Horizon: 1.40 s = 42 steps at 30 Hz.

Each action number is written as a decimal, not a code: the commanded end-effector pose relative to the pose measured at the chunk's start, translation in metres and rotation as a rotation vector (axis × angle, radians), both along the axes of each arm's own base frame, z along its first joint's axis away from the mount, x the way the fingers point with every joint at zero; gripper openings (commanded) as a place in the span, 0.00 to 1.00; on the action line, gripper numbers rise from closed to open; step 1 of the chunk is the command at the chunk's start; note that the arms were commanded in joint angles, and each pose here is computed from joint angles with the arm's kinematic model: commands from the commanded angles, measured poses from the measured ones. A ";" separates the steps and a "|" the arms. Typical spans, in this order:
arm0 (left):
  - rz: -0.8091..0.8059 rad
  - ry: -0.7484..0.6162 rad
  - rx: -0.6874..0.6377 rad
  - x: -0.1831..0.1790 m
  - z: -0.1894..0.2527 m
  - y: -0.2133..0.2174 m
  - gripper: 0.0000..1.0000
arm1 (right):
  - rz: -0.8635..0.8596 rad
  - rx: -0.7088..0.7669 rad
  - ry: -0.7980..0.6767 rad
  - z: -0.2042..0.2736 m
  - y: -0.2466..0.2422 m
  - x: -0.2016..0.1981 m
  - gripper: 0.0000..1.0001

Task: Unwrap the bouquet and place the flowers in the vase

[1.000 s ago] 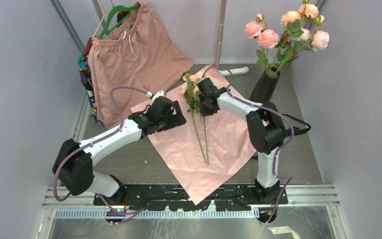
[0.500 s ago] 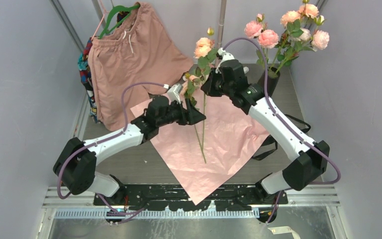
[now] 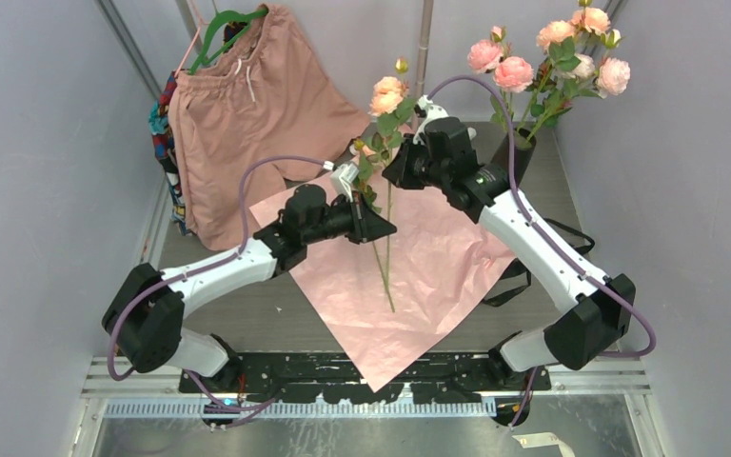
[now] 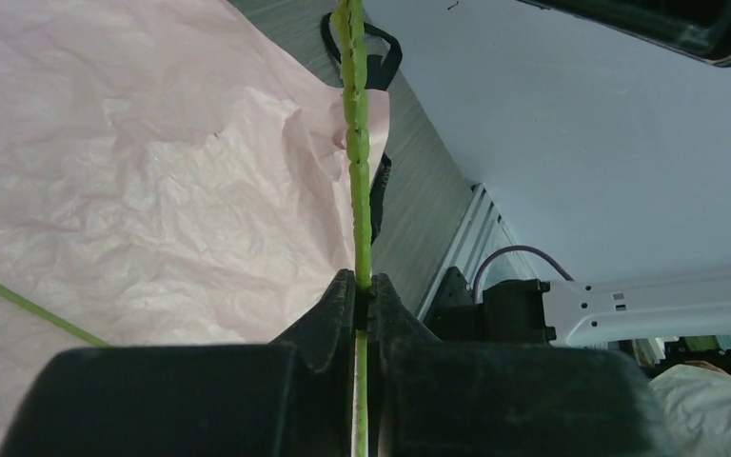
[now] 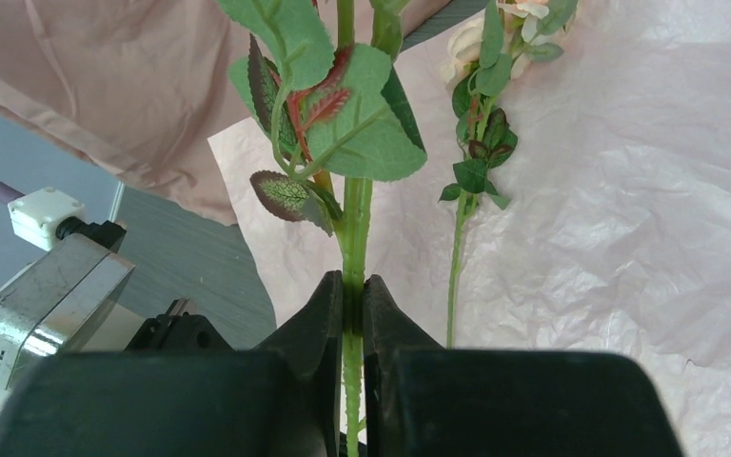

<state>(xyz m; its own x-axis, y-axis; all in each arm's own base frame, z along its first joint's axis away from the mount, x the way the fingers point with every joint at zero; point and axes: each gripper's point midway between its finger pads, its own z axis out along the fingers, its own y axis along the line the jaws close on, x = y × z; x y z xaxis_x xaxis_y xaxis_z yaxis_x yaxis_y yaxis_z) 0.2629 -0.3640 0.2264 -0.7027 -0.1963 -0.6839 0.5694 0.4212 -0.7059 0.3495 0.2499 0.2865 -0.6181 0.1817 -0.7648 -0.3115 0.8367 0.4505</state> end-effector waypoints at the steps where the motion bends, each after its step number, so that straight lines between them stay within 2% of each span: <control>1: 0.003 -0.099 -0.058 0.007 0.034 -0.003 0.00 | 0.047 0.087 -0.071 0.038 0.005 -0.016 0.01; 4: -0.002 -0.123 -0.040 0.007 0.032 -0.003 0.00 | 0.050 0.084 -0.069 0.037 0.003 -0.020 0.01; 7: 0.016 -0.167 0.048 0.010 0.021 0.003 0.00 | 0.062 0.075 -0.062 0.037 0.002 -0.025 0.02; 8: 0.029 -0.189 0.081 0.012 0.018 0.006 0.00 | 0.066 0.071 -0.061 0.038 0.002 -0.026 0.07; 10: 0.061 -0.233 0.129 0.017 0.017 0.012 0.00 | 0.076 0.066 -0.060 0.039 0.002 -0.029 0.27; 11: 0.073 -0.248 0.143 0.019 0.017 0.015 0.00 | 0.079 0.065 -0.060 0.041 0.002 -0.031 0.34; 13: 0.093 -0.274 0.167 0.023 0.016 0.019 0.00 | 0.081 0.064 -0.060 0.042 0.002 -0.033 0.40; 15: 0.110 -0.290 0.181 0.025 0.017 0.021 0.00 | 0.085 0.063 -0.061 0.043 0.002 -0.035 0.42; 27: 0.118 -0.382 0.239 0.014 0.035 0.019 0.00 | 0.096 0.036 -0.022 0.020 0.010 -0.028 0.41; 35: 0.141 -0.420 0.253 0.004 0.048 0.026 0.00 | 0.100 0.023 -0.006 0.011 0.015 -0.022 0.36; 37: 0.146 -0.424 0.251 0.003 0.050 0.028 0.00 | 0.101 0.022 -0.006 0.011 0.015 -0.022 0.32; 40: 0.149 -0.427 0.253 0.002 0.051 0.030 0.00 | 0.098 0.026 -0.015 0.015 0.014 -0.023 0.16; 42: 0.151 -0.428 0.258 0.003 0.051 0.030 0.00 | 0.101 0.033 -0.020 0.018 0.014 -0.024 0.10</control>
